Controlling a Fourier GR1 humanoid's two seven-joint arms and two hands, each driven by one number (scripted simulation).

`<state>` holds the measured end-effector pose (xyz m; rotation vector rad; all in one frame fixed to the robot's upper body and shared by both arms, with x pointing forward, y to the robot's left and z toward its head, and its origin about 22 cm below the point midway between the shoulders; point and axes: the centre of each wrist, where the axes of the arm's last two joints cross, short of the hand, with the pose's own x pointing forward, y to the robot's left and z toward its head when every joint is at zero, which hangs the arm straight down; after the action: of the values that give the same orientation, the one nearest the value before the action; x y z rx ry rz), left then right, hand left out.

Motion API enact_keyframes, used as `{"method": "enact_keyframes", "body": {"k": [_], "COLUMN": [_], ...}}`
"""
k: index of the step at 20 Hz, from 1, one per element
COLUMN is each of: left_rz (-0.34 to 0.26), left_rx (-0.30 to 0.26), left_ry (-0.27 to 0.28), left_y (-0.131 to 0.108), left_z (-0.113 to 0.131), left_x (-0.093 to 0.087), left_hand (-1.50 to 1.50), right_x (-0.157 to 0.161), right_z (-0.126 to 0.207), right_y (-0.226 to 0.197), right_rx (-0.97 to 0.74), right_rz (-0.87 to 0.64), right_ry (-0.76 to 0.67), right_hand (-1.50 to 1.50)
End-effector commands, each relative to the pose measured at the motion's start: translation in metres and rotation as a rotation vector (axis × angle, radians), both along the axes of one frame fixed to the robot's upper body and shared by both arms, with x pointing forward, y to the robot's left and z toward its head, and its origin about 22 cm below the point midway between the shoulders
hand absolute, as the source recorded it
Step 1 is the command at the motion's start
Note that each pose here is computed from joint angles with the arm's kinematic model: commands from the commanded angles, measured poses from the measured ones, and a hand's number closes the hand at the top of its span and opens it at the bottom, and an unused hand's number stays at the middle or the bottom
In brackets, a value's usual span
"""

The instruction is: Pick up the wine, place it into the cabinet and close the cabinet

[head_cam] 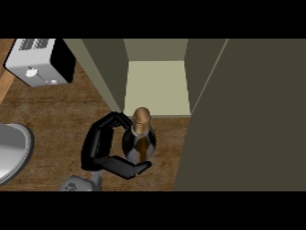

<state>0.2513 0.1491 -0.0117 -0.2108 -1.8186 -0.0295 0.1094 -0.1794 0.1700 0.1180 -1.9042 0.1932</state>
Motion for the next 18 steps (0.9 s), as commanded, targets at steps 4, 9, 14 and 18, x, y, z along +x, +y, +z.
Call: {"method": "enact_keyframes", "body": {"k": [4, 9, 14, 18], "left_rz": [0.019, 0.033, -0.005, -0.001], "left_rx": [0.076, 0.096, 0.068, 0.090], "left_ry": [-0.024, 0.006, 0.028, 0.044], "left_y": [-0.003, -0.010, -0.022, -0.021], "left_z": [0.011, 0.010, 0.021, -0.004], "left_x": [0.036, 0.056, 0.082, 0.084], "left_hand": [1.50, 1.50, 1.50, 1.50], "right_x": [-0.035, -0.045, -0.033, -0.035], "right_z": [0.034, 0.038, 0.032, 0.032], "right_y": [-0.014, -0.015, -0.014, -0.017], "right_rx": [0.084, 0.087, 0.093, 0.095], "right_rz": [0.036, 0.049, 0.053, 0.041], "right_ry": [-0.032, -0.029, -0.029, -0.030], "right_hand": [-1.50, -1.50, -1.50, -1.50]}}
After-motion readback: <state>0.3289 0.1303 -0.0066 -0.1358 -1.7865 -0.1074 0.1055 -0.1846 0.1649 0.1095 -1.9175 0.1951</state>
